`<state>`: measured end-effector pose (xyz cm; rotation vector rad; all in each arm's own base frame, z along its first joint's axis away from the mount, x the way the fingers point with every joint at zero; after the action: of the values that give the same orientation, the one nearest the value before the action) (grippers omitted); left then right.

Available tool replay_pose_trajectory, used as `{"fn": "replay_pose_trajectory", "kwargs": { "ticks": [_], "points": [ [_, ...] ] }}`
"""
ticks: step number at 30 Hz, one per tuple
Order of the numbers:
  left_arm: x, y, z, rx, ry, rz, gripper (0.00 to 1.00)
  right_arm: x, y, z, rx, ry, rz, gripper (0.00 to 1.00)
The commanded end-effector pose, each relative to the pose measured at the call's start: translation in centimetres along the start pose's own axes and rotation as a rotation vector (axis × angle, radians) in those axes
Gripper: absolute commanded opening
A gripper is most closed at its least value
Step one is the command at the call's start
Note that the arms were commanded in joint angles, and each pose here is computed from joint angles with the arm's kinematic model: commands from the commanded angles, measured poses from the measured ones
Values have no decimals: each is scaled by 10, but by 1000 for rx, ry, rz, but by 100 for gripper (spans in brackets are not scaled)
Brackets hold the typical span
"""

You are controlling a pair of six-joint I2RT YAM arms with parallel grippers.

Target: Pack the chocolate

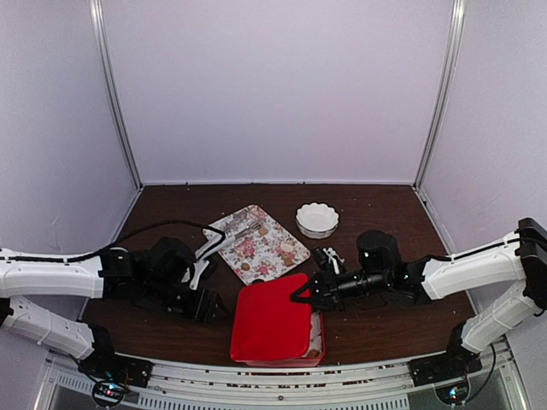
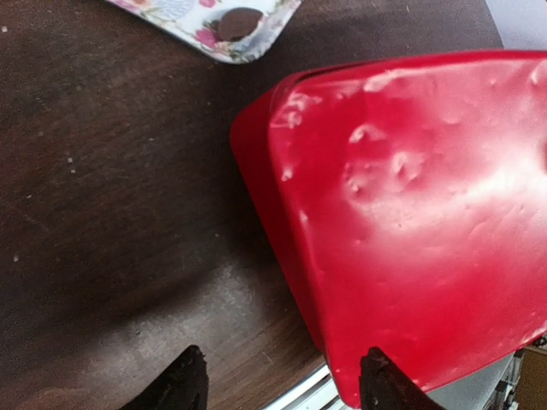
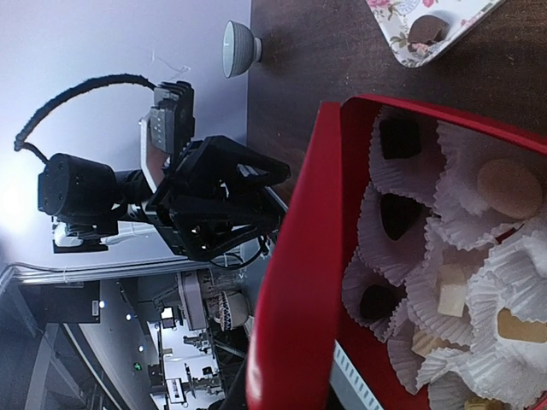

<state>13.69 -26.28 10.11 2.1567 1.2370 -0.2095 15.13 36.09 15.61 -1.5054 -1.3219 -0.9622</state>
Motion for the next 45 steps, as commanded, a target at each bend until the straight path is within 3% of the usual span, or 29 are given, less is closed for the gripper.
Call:
{"fn": "replay_pose_trajectory", "kwargs": {
  "ticks": [1, 11, 15, 26, 35, 36, 39, 45],
  "points": [
    [-29, 14, 17, -5, -104, 57, 60, -5, 0, -6, 19, 1, -22, 8],
    [-51, 18, 43, 49, -162, 106, 44, -19, 16, -21, -18, -75, -41, 15],
    [-54, 22, 44, 48, -166, 118, 41, -25, 20, -26, -30, -132, -64, 25],
    [-60, 17, 50, 84, -167, 145, 38, -61, 31, -68, -100, -461, -129, 67],
    [-63, 16, 54, 109, -156, 163, 37, -93, 26, -87, -106, -612, -133, 81],
    [-64, 16, 54, 113, -153, 169, 37, -92, 25, -84, -96, -591, -125, 88],
    [-65, 15, 55, 128, -143, 179, 37, -88, 21, -75, -75, -526, -103, 89],
    [-58, 11, 57, 146, -105, 170, 34, -105, 13, -61, -14, -523, -76, 73]
  ]
}}
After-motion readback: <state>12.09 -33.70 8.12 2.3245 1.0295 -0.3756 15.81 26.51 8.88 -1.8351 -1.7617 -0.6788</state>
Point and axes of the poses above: each gripper's point midway between its finger pads, its own z axis out along the fingers, its own x axis along the line the jaws close on, y = z × x, the point moved 1 cm from there along -z, back along the fingers, and after that the axes turned 11 degrees about z, right-handed, at the moved point
